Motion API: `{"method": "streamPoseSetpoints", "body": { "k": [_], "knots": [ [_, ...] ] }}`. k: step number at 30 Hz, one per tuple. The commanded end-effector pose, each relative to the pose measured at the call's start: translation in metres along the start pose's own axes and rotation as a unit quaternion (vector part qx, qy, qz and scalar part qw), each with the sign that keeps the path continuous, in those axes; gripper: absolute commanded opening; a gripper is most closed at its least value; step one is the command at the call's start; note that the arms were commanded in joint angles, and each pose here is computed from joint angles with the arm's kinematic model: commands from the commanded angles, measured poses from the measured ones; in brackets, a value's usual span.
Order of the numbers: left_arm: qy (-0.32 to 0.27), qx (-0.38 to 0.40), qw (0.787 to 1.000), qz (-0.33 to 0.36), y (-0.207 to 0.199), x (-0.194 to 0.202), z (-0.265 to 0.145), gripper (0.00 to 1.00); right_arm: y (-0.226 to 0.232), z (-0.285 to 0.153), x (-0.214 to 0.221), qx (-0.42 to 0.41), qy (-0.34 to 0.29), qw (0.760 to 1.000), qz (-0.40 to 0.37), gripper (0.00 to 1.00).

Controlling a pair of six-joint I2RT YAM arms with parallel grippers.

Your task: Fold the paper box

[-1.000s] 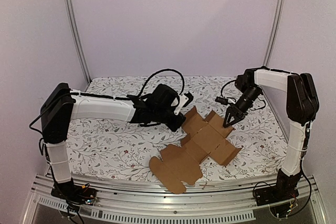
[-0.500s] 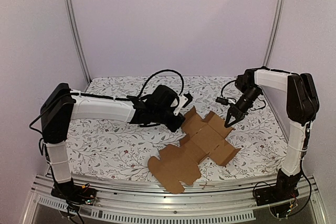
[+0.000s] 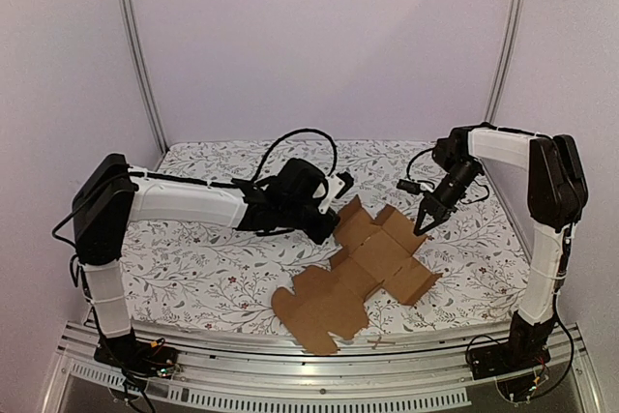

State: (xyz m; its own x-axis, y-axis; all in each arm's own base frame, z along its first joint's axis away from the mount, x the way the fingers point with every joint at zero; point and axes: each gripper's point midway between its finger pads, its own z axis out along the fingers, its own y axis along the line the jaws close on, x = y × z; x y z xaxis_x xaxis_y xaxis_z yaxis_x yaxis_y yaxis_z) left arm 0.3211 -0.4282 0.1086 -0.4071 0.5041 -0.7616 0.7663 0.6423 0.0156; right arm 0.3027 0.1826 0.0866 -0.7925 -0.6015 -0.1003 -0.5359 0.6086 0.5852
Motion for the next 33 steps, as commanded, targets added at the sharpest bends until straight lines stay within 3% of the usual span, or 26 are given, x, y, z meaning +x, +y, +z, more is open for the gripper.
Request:
{"method": "streamPoseSetpoints", "body": {
  "k": [1, 4, 6, 9, 12, 15, 20, 25, 33],
  "knots": [
    [-0.038, -0.005, 0.999, -0.004, 0.002, -0.020, -0.021, 0.14, -0.002, -0.008, -0.002, 0.022, -0.001, 1.000, -0.012, 0.00],
    [-0.031, -0.030, 0.999, -0.009, 0.012, -0.013, -0.036, 0.38, -0.009, -0.038, -0.019, 0.102, -0.029, 0.993, -0.049, 0.00],
    [-0.031, -0.031, 0.999, -0.014, 0.016, -0.009, -0.050, 0.44, -0.012, -0.067, -0.032, 0.178, -0.044, 0.980, -0.079, 0.00],
    [-0.039, -0.029, 0.998, -0.038, 0.020, 0.001, -0.072, 0.47, -0.013, -0.101, -0.055, 0.295, -0.051, 0.944, -0.137, 0.00],
    [-0.053, -0.038, 0.995, -0.072, 0.030, 0.013, -0.091, 0.47, -0.012, -0.130, -0.082, 0.418, -0.052, 0.885, -0.201, 0.00],
    [-0.053, -0.071, 0.990, -0.110, 0.049, 0.035, -0.101, 0.48, -0.001, -0.141, -0.110, 0.490, -0.060, 0.831, -0.254, 0.00],
    [-0.049, -0.140, 0.974, -0.169, 0.090, 0.075, -0.107, 0.49, 0.027, -0.105, -0.139, 0.550, -0.071, 0.762, -0.334, 0.00],
    [-0.046, -0.193, 0.954, -0.226, 0.127, 0.104, -0.108, 0.49, 0.055, -0.056, -0.138, 0.590, -0.068, 0.692, -0.411, 0.00],
    [-0.057, -0.165, 0.945, -0.276, 0.140, 0.128, -0.091, 0.49, 0.081, -0.029, -0.124, 0.624, -0.114, 0.628, -0.451, 0.00]
  ]
}}
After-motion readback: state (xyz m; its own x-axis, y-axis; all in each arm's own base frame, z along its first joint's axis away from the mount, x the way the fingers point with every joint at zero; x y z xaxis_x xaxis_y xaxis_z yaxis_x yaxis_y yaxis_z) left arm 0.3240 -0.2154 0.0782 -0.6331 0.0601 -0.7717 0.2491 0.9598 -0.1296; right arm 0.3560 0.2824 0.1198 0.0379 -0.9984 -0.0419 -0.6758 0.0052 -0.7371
